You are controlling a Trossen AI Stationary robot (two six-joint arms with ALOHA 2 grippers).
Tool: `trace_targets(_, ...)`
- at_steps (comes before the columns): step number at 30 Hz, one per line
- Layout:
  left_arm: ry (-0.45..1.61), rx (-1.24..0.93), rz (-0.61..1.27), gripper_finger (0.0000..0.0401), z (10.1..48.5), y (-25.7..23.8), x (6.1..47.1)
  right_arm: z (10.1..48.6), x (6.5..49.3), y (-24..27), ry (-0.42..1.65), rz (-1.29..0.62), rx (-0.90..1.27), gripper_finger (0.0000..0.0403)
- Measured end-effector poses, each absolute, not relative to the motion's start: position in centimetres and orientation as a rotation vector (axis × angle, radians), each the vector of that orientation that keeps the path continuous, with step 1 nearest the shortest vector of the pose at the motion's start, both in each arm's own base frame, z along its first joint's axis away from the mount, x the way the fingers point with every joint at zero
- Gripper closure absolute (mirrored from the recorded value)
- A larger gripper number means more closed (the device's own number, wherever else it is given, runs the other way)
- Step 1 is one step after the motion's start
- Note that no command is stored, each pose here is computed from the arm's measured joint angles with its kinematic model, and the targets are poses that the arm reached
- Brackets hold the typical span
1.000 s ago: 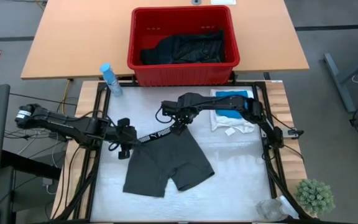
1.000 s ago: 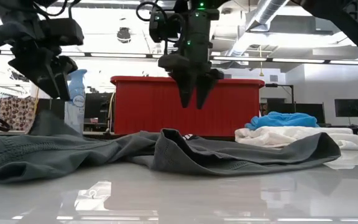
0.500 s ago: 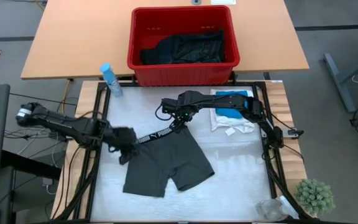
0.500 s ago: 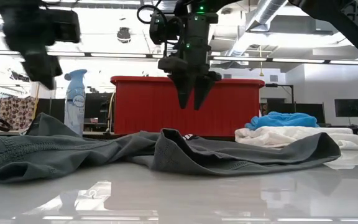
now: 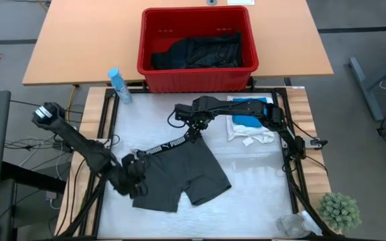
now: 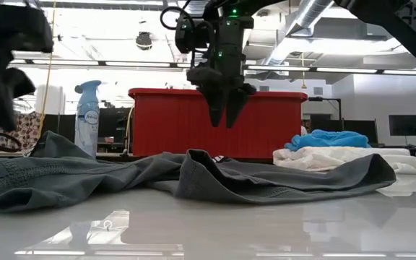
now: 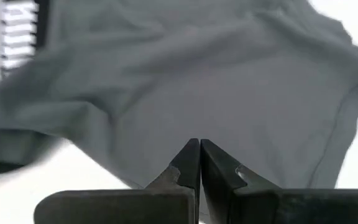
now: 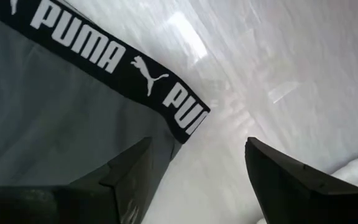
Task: Fold laundry
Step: Fold the gray boxers
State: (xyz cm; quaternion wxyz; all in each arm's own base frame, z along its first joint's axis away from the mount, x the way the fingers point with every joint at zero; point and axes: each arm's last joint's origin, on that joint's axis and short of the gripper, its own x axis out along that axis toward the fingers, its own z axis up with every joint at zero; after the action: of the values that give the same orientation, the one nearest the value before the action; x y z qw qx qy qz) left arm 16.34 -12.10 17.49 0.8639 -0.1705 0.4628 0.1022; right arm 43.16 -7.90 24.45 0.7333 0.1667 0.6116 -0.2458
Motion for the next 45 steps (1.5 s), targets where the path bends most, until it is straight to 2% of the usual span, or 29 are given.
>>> trace_targets(10, 1.051, -0.372, 0.310, 0.0401, 13.2, -15.5, 17.6, 24.4, 43.1, -8.0, 1.355, -0.522, 0.343, 0.0127)
trace_targets(17, 1.076, -0.684, 0.358, 0.0401, 12.7, -17.5, 17.2, 24.4, 43.0, -8.5, 1.360, -0.518, 0.336, 0.0127)
trace_targets(21, 1.161, -0.825, 0.295, 0.0401, 12.8, -18.7, 16.7, 24.4, 42.9, -9.1, 1.359, -0.521, 0.345, 0.0127)
trace_targets(25, 1.159, -0.844, 0.266, 0.0401, 13.1, -19.0, 16.5, 24.4, 42.9, -9.3, 1.361, -0.495, 0.379, 0.0127)
trace_targets(28, 1.057, -0.852, 0.286, 0.0401, 14.1, -18.3, 16.7, 24.4, 43.2, -8.9, 1.340, -0.450, 0.438, 0.0127)
trace_targets(31, 0.949, -0.864, 0.261, 0.0401, 15.8, -17.4, 17.3, 24.6, 44.0, -8.1, 1.278, -0.431, 0.432, 0.0127)
trace_targets(37, 0.868, -0.869, 0.156, 0.0401, 19.1, -15.9, 17.0, 24.6, 45.6, -7.2, 1.141, -0.386, 0.417, 0.0127)
trace_targets(45, 0.904, -0.799, 0.352, 0.0401, 19.9, -13.1, 14.5, 21.2, 45.4, -7.3, 1.180, -0.409, 0.441, 0.0127)
